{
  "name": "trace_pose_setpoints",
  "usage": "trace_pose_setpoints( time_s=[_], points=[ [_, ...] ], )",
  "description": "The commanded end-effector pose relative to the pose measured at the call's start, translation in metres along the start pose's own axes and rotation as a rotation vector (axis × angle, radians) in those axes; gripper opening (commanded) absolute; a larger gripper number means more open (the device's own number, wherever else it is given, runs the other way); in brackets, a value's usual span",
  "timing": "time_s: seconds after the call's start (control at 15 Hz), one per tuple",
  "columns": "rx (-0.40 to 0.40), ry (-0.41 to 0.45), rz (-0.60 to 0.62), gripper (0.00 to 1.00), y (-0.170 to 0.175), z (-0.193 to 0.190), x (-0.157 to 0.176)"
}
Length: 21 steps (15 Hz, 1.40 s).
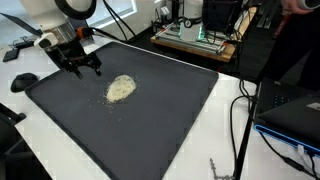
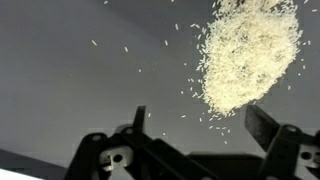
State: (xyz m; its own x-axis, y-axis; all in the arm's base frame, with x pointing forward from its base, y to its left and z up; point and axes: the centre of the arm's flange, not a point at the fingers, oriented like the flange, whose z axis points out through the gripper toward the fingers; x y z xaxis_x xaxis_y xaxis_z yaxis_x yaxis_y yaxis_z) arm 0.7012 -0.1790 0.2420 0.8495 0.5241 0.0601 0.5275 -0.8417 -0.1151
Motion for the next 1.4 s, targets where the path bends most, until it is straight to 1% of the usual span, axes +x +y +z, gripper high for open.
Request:
trace_pose_setpoints(
  time_s=[0.0,0.13,0.53,0.8,1.07,1.2,1.33],
  points=[
    [-0.03,-0.084,-0.168,1.0,-0.012,-0.006,0.028],
    [-0.031,-0.103,-0.245,1.0,-0.024,-0.009,0.038],
    [0.016,-0.148,-0.399,1.0,-0.052,-0.01,0.061],
    [0.021,-0.238,-0.499,1.0,-0.074,-0.007,0.073],
    [0.026,-0.323,-0.563,1.0,-0.102,-0.001,0.089],
    [0.024,-0.344,-0.594,1.0,-0.117,0.0,0.096],
    [0.003,-0.373,-0.617,1.0,-0.129,0.003,0.102]
  ],
)
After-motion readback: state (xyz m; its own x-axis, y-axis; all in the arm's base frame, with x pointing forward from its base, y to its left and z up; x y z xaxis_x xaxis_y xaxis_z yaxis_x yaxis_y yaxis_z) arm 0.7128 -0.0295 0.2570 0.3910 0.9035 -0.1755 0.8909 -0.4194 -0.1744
